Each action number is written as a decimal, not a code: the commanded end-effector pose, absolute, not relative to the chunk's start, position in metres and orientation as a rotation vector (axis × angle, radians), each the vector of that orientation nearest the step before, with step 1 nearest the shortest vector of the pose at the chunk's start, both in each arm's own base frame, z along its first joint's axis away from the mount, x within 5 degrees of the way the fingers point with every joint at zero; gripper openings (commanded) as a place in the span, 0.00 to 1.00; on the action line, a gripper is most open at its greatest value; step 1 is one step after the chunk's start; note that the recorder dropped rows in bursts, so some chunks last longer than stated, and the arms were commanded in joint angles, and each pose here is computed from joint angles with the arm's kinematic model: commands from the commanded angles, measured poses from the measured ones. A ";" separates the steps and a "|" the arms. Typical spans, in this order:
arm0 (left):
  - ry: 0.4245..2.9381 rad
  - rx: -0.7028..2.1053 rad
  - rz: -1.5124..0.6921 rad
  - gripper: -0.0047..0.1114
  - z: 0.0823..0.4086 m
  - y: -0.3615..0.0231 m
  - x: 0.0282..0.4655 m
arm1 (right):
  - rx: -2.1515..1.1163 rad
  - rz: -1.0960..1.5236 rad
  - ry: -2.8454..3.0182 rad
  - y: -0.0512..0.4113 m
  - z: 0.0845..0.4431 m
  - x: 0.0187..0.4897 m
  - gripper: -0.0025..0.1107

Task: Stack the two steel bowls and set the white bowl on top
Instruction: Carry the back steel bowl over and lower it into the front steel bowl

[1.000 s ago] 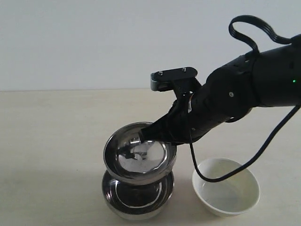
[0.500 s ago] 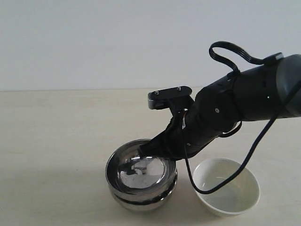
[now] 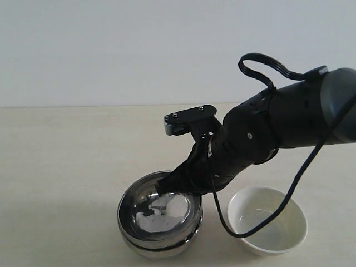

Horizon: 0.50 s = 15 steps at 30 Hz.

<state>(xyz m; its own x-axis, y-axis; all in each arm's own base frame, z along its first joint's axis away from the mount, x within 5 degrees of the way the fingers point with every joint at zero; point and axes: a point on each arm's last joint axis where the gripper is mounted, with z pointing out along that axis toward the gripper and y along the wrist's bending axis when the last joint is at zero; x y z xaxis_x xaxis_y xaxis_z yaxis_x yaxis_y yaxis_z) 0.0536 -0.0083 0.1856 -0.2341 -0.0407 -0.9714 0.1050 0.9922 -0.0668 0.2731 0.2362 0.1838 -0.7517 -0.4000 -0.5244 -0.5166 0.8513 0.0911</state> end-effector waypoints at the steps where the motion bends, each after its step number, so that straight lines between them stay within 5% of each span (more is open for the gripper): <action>1: 1.796 0.046 -0.132 0.32 0.185 -0.008 0.054 | -0.675 0.319 2.517 0.237 0.185 0.273 0.35; 3: 1.796 0.046 -0.132 0.32 0.185 -0.008 0.054 | -0.670 0.322 2.517 0.237 0.185 0.273 0.41; 15: 1.796 0.046 -0.132 0.32 0.185 -0.008 0.054 | -0.653 0.368 2.416 0.234 0.223 0.270 0.41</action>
